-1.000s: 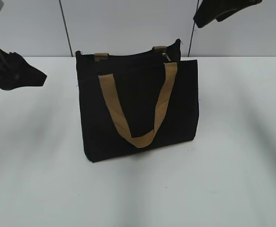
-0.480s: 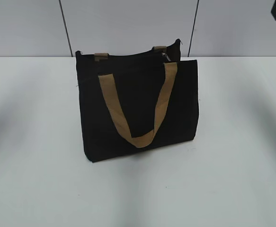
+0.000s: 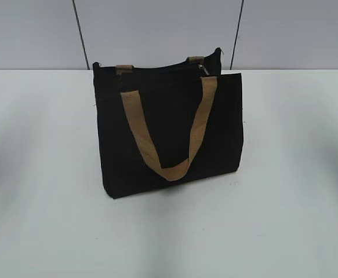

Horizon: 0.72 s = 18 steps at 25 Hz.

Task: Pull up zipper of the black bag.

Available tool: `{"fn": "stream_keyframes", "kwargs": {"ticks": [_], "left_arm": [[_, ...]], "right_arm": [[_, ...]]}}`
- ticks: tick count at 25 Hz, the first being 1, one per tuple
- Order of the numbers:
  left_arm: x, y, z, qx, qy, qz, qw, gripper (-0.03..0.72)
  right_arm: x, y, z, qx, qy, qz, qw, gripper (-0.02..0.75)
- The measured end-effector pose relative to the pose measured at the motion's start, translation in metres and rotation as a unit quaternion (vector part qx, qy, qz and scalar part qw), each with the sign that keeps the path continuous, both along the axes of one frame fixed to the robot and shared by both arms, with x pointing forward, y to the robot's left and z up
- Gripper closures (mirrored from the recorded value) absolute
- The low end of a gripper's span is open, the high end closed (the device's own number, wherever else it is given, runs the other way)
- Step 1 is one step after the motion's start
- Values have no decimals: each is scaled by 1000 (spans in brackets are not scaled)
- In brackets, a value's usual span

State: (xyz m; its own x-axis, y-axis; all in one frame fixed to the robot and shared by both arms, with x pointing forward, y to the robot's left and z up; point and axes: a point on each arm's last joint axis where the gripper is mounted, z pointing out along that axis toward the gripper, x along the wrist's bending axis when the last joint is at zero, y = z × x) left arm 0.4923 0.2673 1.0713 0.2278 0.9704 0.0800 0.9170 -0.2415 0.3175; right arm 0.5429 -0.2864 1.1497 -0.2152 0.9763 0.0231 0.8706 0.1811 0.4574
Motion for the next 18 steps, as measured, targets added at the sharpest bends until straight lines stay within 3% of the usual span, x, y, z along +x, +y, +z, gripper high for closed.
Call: {"fn": "stream_keyframes", "kwargs": {"ticks": [4, 12, 18], "left_arm": [[-32, 2, -14, -18, -2, 3, 1000, 190], [-100, 11, -20, -37, -47, 7, 998, 204], [-148, 12, -18, -90, -111, 13, 990, 207]], "right_arm": [[-49, 1, -31, 9, 27, 0, 1000, 231], [-146, 0, -84, 9, 0, -8, 1000, 231], [-198, 0, -116, 10, -18, -9, 1000, 231]]}}
